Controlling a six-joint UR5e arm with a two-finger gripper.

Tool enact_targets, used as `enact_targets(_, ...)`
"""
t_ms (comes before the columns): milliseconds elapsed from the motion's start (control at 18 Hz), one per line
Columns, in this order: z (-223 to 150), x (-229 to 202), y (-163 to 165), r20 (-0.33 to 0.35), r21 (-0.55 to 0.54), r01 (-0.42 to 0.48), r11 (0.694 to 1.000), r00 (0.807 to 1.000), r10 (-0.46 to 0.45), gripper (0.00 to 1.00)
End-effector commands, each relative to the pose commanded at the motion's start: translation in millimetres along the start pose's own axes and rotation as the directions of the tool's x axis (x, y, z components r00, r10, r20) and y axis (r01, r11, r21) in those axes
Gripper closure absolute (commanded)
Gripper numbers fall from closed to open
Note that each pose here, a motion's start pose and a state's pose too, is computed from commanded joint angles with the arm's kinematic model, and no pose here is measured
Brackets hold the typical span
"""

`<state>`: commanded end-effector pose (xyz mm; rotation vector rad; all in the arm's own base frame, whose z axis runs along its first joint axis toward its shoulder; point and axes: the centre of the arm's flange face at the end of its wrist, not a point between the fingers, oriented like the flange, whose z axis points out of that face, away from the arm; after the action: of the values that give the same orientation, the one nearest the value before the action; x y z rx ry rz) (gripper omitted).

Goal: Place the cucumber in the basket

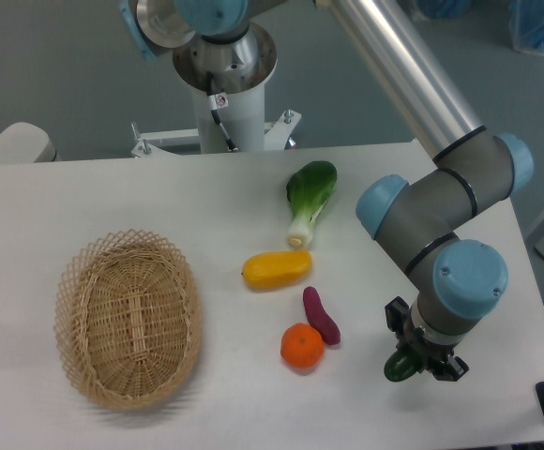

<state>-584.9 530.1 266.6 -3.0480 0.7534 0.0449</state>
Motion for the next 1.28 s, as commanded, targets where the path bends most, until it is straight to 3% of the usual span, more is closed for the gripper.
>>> enact_targets(222,0.7,3.5,-4.5,-0.005,0.000,-0.006,1.000,1.000,0.006,0.88)
enact_targets(667,-3.5,23.5,-46.9,-0.010,-0.004,-0.011,1.000,1.000,0.011,0.88)
enact_targets(1278,-21.4,122.1,-119.2,-0.075,0.008,-0.065,0.998,0.995,0.066,0.88)
